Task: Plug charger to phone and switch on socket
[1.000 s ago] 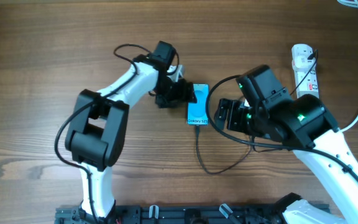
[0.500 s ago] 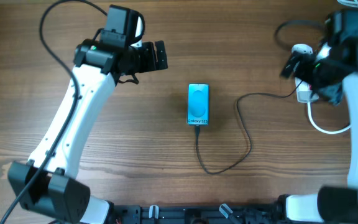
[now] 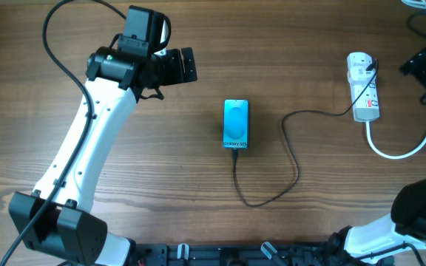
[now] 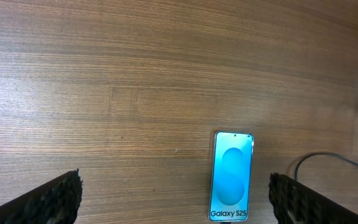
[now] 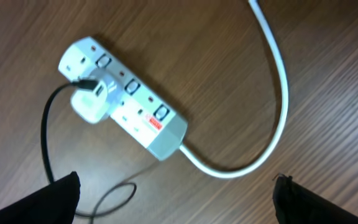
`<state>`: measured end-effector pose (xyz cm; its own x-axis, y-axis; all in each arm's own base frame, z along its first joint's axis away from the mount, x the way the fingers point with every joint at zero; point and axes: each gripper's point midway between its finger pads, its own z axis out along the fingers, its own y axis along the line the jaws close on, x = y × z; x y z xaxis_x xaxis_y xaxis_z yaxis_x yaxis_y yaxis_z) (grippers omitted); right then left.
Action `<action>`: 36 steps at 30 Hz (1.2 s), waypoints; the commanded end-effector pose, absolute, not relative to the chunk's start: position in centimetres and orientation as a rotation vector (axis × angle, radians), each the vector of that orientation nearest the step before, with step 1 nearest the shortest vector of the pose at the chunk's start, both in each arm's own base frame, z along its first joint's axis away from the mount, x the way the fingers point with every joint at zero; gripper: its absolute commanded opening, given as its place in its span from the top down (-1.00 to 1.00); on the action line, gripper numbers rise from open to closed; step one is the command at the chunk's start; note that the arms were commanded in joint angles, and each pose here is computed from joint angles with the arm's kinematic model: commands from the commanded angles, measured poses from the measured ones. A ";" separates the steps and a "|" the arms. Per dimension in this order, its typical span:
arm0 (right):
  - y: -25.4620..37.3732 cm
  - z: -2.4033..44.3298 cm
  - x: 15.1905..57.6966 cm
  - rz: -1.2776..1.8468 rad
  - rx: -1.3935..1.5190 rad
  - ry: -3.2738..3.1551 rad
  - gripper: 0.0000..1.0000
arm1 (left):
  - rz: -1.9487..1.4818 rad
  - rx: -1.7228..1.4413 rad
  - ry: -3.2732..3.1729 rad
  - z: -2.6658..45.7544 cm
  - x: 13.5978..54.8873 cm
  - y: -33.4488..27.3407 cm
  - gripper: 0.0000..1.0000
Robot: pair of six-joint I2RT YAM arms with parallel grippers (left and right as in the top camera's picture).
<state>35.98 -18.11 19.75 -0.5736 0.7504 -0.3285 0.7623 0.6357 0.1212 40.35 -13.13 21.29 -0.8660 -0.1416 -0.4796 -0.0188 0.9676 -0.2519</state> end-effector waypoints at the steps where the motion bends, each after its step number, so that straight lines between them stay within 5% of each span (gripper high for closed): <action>1: -19.0 17.7 37.1 -0.064 1.269 2.514 -0.99 | -0.305 -0.115 2.607 21.0 40.5 -12.9 -1.00; 9: -21.1 10.9 39.1 -0.155 1.311 2.590 -0.99 | -0.305 -0.115 2.607 21.0 40.5 -12.9 -1.00; 19: -22.3 7.6 42.7 -0.113 1.173 2.580 -0.99 | -0.305 -0.115 2.607 21.0 40.5 -12.9 -1.00; 36: -20.6 2.2 42.6 0.009 1.081 2.697 -0.99 | -0.305 -0.115 2.607 21.0 40.5 -12.9 -1.00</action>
<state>43.11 -21.54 4.31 -0.6682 0.6944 -0.2671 0.7052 0.7055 0.0703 40.29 -13.11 21.26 -0.8671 -0.1413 -0.4776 -0.0196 0.9678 -0.2508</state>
